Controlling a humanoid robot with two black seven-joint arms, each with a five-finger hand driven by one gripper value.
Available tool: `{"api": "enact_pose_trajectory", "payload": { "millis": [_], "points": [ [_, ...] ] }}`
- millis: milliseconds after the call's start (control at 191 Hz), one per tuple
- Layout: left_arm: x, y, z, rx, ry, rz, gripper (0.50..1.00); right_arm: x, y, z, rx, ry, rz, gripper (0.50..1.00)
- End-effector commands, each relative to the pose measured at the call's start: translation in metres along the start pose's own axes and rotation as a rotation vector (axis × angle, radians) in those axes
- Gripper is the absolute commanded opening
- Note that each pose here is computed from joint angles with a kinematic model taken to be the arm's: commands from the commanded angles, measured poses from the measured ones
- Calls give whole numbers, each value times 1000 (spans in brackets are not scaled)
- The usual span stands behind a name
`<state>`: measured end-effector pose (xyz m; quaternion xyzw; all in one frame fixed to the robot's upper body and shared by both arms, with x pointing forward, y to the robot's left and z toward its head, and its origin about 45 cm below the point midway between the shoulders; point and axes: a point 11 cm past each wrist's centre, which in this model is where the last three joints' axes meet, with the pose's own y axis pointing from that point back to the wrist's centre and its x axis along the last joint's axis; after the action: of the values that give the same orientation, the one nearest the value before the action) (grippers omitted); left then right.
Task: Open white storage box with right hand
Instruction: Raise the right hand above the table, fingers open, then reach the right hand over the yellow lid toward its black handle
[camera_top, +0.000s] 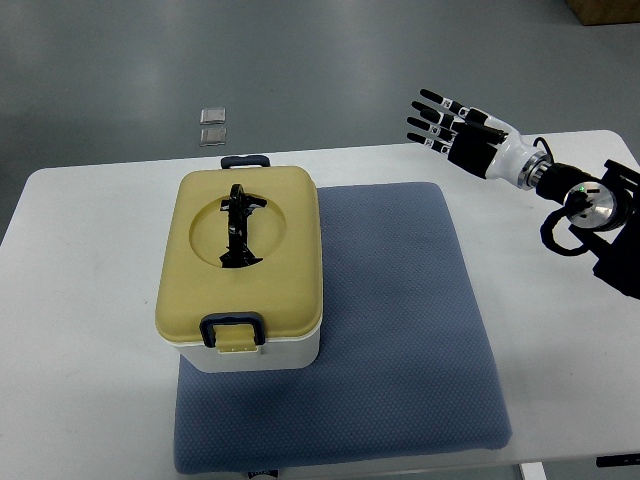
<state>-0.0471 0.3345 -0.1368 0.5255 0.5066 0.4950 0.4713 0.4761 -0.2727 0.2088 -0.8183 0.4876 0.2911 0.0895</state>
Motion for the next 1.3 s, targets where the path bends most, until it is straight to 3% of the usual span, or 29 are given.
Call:
{"api": "enact_pose_trajectory", "payload": {
  "millis": [0,889,1119,1297],
  "points": [
    [1,0,-3,4,5,2,1000,0,0,0,-1,0,-4,928],
    [2,0,3,-5,3,8,1000,-22,-11,-19,-40,195,-80,915],
    [1,0,3,-5,6,5,1000,-44,-21,-51,15,435,-140,874],
    [1,0,4,-6,4,5,1000,-57,-24,-59,2,645,-191,874]
  ]
}}
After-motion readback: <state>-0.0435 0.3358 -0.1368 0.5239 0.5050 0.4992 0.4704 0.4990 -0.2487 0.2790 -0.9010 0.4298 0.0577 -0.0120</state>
